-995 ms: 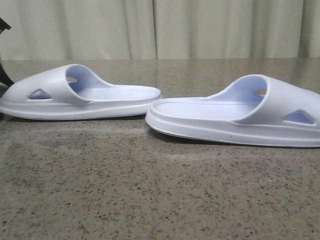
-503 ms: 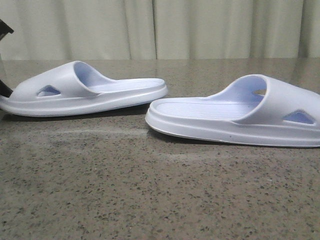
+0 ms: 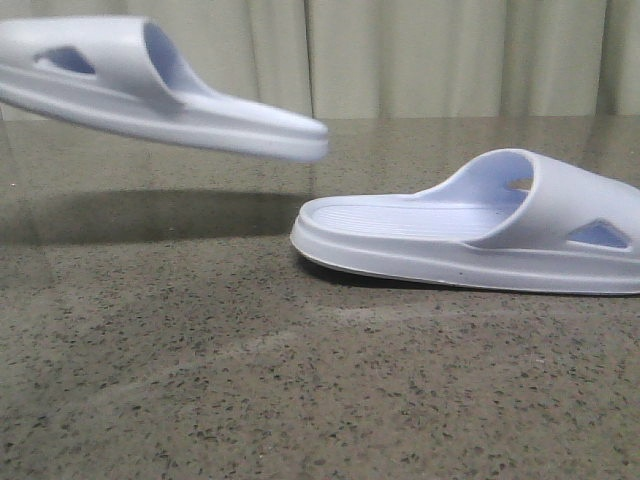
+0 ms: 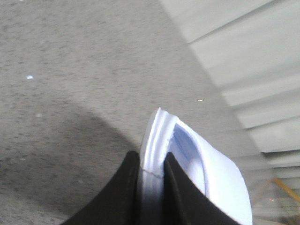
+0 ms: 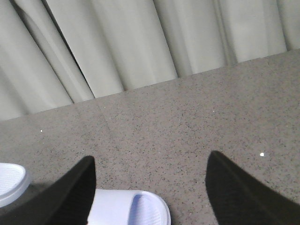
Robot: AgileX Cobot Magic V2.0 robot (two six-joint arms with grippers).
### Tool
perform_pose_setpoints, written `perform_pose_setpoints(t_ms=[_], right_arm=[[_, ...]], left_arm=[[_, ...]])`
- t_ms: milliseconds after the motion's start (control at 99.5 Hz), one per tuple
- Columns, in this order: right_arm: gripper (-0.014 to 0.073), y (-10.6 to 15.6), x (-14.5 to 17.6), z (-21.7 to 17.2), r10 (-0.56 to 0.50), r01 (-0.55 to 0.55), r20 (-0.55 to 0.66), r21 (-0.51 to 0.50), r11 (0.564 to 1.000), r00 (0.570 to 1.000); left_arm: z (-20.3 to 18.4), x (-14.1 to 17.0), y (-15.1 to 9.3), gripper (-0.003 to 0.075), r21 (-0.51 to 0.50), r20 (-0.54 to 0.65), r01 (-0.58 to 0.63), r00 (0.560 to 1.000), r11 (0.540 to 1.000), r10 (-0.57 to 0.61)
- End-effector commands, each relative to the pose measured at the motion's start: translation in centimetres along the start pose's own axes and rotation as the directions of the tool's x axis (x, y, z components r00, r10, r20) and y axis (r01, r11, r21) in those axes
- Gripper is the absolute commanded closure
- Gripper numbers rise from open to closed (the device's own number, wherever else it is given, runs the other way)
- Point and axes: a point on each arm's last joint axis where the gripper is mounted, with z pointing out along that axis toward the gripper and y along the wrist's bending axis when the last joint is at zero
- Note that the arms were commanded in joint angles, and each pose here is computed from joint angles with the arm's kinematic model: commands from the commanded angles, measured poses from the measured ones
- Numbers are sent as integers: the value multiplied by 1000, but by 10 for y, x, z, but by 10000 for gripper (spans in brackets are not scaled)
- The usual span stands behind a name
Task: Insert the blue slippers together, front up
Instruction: 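Lift the slipper up off the table with the left gripper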
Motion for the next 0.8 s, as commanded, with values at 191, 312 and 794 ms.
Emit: perform_pose_setpoints(t_ms=[191,312,794], right_arm=[[164,-1,-4,20,94,-94,-16,14,996,995],[164,-5,3,41,180,-176,-102,55,983,978],[174,-11,35,114,447,-399,-360,203,894,819]], left_arm=[[-44,1,-29,703,185,45,38,998,982,-47],[-48,4,-31,703,198,21,32,999,980,-37],[-48,7,-31,703,207,-10,51,999,977,-50]])
